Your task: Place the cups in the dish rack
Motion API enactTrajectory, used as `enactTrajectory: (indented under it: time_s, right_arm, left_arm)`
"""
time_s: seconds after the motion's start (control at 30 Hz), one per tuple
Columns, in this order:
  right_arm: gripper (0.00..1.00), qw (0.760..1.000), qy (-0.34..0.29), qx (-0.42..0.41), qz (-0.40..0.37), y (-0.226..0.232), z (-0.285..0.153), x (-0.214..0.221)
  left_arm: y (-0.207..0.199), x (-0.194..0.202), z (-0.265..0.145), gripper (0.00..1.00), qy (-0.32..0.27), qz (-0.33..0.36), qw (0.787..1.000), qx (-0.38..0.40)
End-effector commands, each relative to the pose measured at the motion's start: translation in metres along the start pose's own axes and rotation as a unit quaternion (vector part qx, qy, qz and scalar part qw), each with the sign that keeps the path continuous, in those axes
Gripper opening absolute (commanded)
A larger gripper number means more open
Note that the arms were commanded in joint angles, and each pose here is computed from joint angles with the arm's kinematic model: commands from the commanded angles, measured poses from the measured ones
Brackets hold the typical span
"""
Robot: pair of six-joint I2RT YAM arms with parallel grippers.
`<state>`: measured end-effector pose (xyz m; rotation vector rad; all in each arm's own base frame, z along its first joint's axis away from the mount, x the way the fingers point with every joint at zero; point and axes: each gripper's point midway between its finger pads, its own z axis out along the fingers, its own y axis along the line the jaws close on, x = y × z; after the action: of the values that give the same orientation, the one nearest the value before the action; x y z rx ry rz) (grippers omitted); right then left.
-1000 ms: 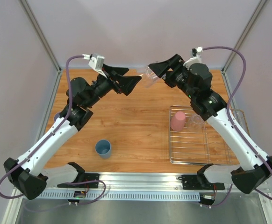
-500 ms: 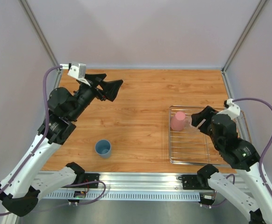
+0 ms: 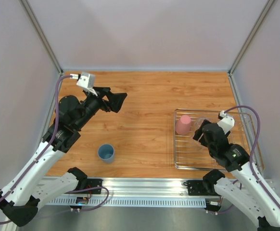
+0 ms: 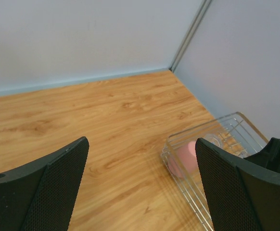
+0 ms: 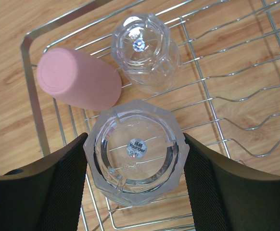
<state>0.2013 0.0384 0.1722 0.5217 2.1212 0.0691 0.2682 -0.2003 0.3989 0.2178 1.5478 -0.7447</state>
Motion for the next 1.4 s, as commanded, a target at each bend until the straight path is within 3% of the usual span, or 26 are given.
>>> enactTrajectory:
  time_s: [0.0, 0.2, 0.5, 0.83, 1.07, 1.2, 1.37]
  right_arm:
    - [0.01, 0.998, -0.041, 0.026, 0.031, -0.003, 0.008, -0.01]
    - [0.0, 0.989, -0.088, 0.106, 0.061, -0.029, 0.013, -0.018]
    - [0.01, 0.974, -0.068, 0.21, 0.054, -0.062, 0.03, 0.016]
    - [0.01, 0.969, -0.117, 0.201, 0.081, -0.063, 0.028, -0.001]
    - [0.16, 0.97, -0.099, 0.213, 0.061, -0.058, 0.033, 0.003]
    - [0.31, 0.973, -0.087, 0.204, 0.066, -0.056, 0.036, 0.011]
    - [0.37, 0.976, -0.074, 0.193, 0.069, -0.058, 0.04, 0.024]
  left_arm:
    - [0.003, -0.009, -0.009, 1.0, -0.023, -0.006, 1.0, -0.011]
    - [0.009, -0.004, -0.012, 1.0, -0.021, -0.008, 0.999, -0.023]
    - [0.013, -0.006, -0.014, 1.0, -0.033, -0.013, 0.999, -0.036]
    - [0.016, -0.006, -0.019, 1.0, -0.04, -0.01, 0.998, -0.041]
    - [0.016, -0.007, -0.022, 1.0, -0.043, -0.007, 0.998, -0.041]
    - [0.016, -0.009, -0.025, 1.0, -0.047, -0.006, 0.998, -0.04]
    - [0.015, -0.01, -0.027, 1.0, -0.049, -0.003, 0.998, -0.038]
